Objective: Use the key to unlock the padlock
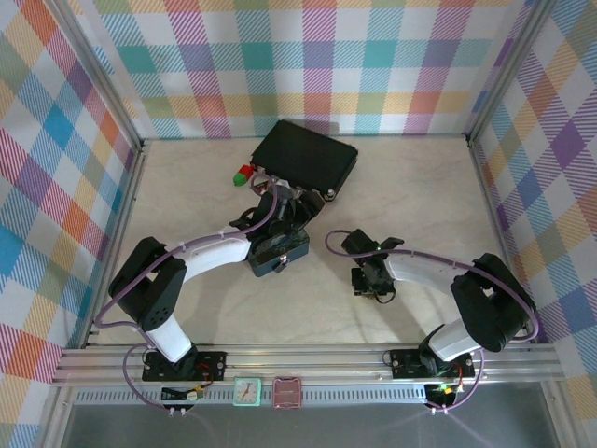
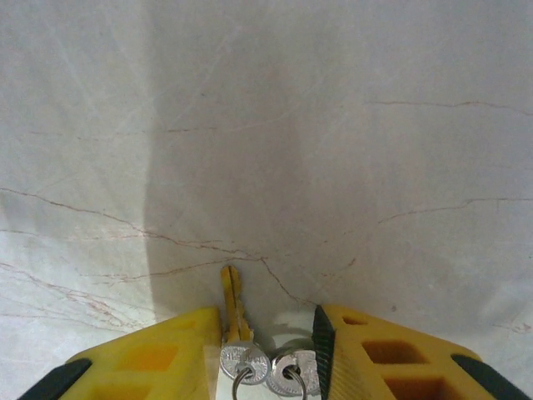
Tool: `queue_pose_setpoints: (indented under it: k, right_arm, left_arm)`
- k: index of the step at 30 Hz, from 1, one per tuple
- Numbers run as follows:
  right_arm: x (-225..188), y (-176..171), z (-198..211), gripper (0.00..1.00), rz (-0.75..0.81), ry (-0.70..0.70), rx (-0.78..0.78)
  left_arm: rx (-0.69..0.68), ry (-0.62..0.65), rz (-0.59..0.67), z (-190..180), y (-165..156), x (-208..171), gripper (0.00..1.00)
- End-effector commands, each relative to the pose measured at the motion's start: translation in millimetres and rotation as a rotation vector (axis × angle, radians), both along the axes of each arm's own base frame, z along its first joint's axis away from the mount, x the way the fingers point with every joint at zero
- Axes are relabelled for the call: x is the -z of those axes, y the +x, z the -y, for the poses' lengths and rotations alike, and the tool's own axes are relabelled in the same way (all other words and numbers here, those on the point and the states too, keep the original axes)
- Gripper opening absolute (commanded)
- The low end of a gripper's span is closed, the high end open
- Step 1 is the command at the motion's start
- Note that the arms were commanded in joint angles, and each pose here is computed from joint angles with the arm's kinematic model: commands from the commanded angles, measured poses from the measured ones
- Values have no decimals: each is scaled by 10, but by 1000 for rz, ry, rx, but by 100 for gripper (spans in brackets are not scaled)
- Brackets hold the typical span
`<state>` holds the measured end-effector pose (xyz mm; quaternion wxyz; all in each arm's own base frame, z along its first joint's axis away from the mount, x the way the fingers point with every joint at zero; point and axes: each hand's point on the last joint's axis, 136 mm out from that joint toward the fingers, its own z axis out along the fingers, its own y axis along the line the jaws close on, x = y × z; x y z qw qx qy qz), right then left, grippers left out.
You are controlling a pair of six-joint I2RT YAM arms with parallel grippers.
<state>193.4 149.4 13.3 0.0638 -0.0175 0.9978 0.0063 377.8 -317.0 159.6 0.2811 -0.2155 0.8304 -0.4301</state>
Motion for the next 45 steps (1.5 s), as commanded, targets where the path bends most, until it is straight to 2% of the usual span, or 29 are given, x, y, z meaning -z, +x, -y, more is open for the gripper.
queue_pose_setpoints:
  k: [1, 5, 10, 16, 20, 26, 32, 35, 45]
  right_arm:
    - [85, -260, 104, 40, -72, -37, 19]
    - [12, -280, 74, 40, -56, -16, 3]
    - [116, -326, 96, 32, -73, -27, 4]
    - [221, -216, 77, 16, -39, -44, 12]
    - [156, -123, 24, 1, -6, -33, -12]
    - [-157, 109, -50, 0, 81, 69, -80]
    - [-587, 507, -144, 0, 190, 332, -98]
    - [-833, 645, -198, 0, 243, 399, -148]
    - [-1432, 910, -488, 0, 455, 581, -338]
  left_arm:
    - [-8, -3, 14, -77, -8, -66, 71]
    - [-6, -6, 14, -74, -1, -71, 72]
    - [-5, -8, 15, -72, -4, -79, 72]
    - [1, -11, 11, -65, -15, -70, 72]
    - [4, -13, 8, -68, -31, -69, 72]
    - [2, -33, 6, -63, -43, -85, 72]
    - [16, -89, 9, 2, -43, -165, 72]
    - [23, -115, 15, 31, -48, -222, 72]
    - [122, -205, 5, 434, -204, -292, 70]
